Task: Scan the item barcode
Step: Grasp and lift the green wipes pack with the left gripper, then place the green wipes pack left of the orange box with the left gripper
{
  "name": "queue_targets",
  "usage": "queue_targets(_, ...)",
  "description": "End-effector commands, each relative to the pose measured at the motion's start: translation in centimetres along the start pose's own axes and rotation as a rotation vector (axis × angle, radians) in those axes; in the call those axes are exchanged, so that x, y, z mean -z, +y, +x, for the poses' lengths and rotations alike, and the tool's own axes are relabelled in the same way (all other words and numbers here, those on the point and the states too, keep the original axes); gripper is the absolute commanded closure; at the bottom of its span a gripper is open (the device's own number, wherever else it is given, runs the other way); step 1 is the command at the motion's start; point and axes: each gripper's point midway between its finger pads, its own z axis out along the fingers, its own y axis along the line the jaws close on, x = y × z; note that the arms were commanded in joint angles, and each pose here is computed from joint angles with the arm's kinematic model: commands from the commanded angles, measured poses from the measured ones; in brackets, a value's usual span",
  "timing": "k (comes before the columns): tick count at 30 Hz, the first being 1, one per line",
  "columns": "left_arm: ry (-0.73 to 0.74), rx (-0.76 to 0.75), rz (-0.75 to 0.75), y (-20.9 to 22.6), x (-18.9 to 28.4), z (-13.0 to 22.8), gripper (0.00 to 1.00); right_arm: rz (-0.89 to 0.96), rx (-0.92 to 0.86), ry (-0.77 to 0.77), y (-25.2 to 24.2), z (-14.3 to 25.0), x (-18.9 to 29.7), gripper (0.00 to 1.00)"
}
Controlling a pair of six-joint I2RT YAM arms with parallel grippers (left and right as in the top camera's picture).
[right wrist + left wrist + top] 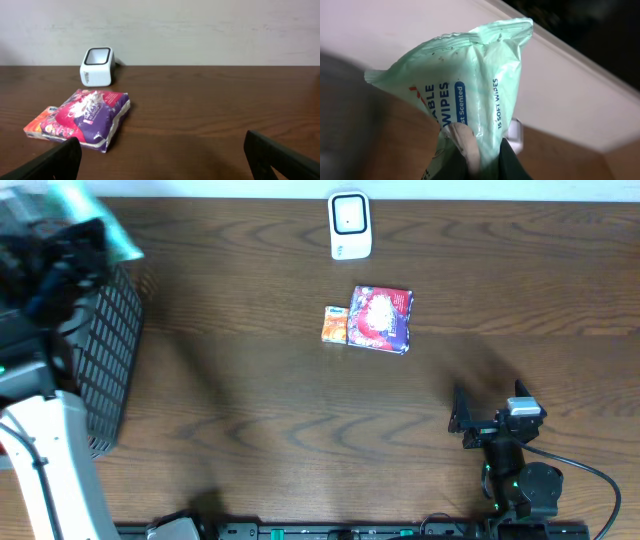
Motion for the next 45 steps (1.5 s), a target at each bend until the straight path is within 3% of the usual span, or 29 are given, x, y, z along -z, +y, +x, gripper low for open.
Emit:
queue_targets(1,0.063,-0.166,0.134,-4.6,-1.6,2.1,0.93,-0.001,0.004,0.000,0.1,0.0,0.0,0.01)
queue_targets(4,0.138,-0.231,0.195,-7.1,-3.9,5.0,0.93,-0.001,0.004,0.000,0.1,0.0,0.0,0.01)
queue_targets(11,0.362,-0.220,0.181,-8.0,-10.0,13.2,0.93,-0.001,0.003,0.000,0.1,0.0,0.0,0.01)
queue_targets(18,0.597,-0.207,0.146,-6.6,-15.6,23.0,0.92,-0.001,0.004,0.000,0.1,0.0,0.0,0.01)
queue_targets(27,0.784,-0.222,0.032,-3.2,-18.9,32.1,0.93,-0.001,0.004,0.000,0.1,0.0,0.0,0.01)
queue_targets(36,0.857,-0.224,0.020,-2.7,-19.4,35.8,0.91,-0.001,0.004,0.000,0.1,0.0,0.0,0.01)
queue_targets(40,0.851,-0.234,0.013,-2.7,-19.6,35.9,0.76,-0.001,0.004,0.000,0.1,0.0,0.0,0.01)
queue_targets(45,0.834,-0.236,0.012,-2.6,-19.8,35.4,0.67,-0.001,0.004,0.000,0.1,0.0,0.0,0.01)
